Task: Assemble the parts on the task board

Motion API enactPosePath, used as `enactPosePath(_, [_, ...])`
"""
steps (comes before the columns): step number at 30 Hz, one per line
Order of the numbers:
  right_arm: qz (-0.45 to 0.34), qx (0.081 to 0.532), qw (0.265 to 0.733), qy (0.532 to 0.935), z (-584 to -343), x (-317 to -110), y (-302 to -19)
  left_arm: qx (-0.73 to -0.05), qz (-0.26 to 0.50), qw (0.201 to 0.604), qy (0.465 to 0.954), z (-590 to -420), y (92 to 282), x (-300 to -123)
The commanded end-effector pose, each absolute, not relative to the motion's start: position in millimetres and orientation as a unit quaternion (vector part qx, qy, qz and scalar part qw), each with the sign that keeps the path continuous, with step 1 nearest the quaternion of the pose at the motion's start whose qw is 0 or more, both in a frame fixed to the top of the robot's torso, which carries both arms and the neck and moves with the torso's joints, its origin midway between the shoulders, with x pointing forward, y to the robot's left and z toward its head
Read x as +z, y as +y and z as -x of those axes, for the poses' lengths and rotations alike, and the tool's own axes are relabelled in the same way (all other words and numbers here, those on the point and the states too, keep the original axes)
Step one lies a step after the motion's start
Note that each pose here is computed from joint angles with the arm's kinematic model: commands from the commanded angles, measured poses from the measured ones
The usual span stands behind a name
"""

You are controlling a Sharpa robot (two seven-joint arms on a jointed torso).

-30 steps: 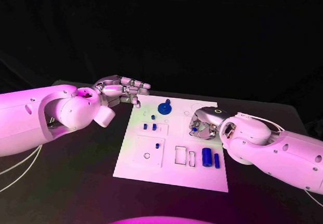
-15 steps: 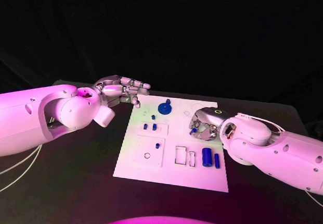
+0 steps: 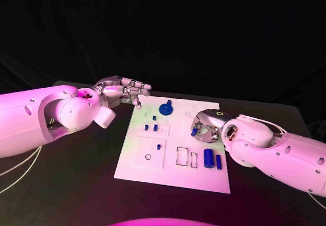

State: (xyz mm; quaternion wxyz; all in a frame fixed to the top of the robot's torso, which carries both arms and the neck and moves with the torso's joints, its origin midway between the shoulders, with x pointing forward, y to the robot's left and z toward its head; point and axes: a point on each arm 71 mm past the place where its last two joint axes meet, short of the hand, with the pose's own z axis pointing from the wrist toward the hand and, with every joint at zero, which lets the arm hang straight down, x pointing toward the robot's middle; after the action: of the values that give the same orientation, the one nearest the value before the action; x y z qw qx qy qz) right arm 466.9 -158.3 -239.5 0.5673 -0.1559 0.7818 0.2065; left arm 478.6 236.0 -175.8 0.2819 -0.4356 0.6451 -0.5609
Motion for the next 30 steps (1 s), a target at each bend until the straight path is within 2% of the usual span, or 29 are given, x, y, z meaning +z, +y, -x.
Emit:
enactPosePath(1, [0.16, 0.204, 0.566, 0.783, -466.5, -240.1, -157.8, -0.567, 0.43, 0.277, 0.646, -478.2, 234.1, -174.4])
enactPosePath(11, [0.137, 0.229, 0.587, 0.765, -467.3, -235.2, -156.6, -0.566, 0.43, 0.277, 0.646, -478.2, 233.9, -174.5])
enactPosePath(23, [0.127, 0.224, 0.604, 0.754, -468.6, -232.7, -158.9, -0.566, 0.429, 0.275, 0.648, -478.1, 233.9, -174.7])
enactPosePath(30, [0.125, 0.236, 0.606, 0.749, -460.9, -227.2, -158.8, -0.565, 0.43, 0.275, 0.648, -478.3, 234.5, -175.0])
